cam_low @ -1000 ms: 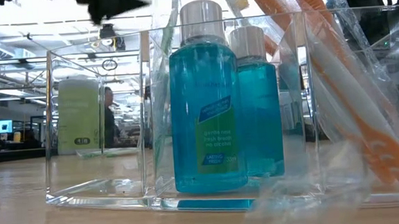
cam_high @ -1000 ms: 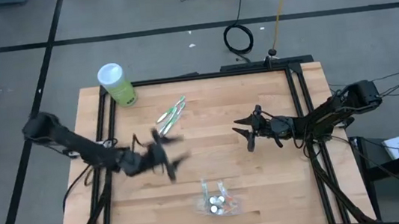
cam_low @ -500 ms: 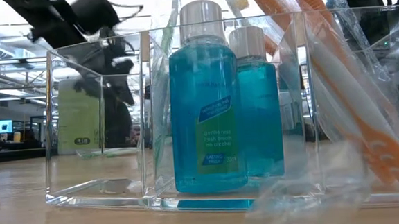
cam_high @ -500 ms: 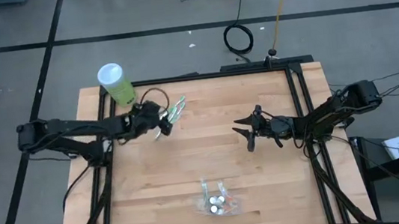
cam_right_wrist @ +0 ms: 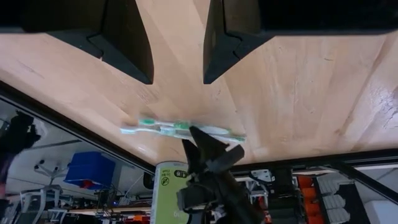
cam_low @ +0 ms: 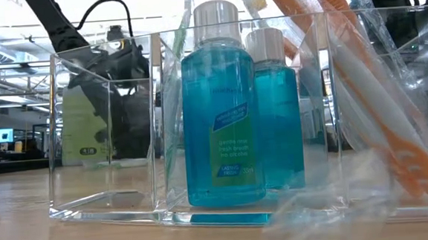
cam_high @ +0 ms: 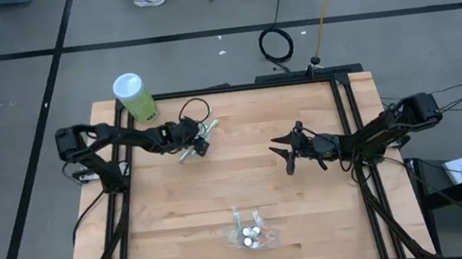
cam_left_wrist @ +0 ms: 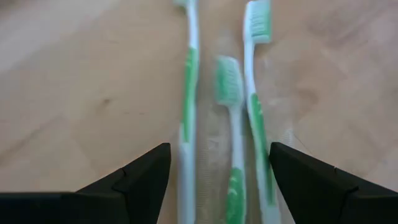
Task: Pick & Place toothbrushing station
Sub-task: Put the green toothbrush into the transparent organizer
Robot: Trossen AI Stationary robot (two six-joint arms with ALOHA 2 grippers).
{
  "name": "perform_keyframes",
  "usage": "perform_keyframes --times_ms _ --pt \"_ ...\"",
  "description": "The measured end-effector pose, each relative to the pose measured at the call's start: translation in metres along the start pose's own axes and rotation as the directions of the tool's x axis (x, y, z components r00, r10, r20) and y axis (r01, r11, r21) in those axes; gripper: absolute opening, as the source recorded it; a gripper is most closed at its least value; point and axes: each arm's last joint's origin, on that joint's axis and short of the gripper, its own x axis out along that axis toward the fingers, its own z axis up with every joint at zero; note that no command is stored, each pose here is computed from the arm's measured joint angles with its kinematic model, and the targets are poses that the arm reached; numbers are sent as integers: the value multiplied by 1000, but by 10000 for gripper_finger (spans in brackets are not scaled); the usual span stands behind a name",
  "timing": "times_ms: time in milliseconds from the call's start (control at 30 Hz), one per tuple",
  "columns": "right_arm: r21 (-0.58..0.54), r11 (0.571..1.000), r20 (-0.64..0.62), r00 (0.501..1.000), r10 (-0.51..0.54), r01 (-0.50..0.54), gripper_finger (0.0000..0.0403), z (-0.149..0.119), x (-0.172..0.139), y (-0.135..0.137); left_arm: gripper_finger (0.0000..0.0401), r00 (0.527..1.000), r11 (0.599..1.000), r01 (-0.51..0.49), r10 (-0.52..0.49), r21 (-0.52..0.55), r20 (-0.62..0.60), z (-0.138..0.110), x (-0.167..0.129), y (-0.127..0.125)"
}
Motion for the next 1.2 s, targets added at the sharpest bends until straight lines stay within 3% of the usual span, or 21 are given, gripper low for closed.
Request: perform_keyframes --times_ms 467,833,1000,1200 --pt "-7 1000 -1 1000 0 0 130 0 0 0 282 971 999 42 -43 -8 -236 -27 -6 -14" --pt "-14 1000 -17 1000 -1 1 130 -2 0 0 282 927 995 95 -103 -41 -362 -44 -60 -22" --pt "-14 1000 -17 1000 -1 1 130 -2 0 0 282 961 988 155 -157 -27 -226 -38 -87 -31" --pt "-13 1000 -14 1000 -3 3 130 -1 0 0 282 968 961 249 -250 120 -5 -34 -99 -58"
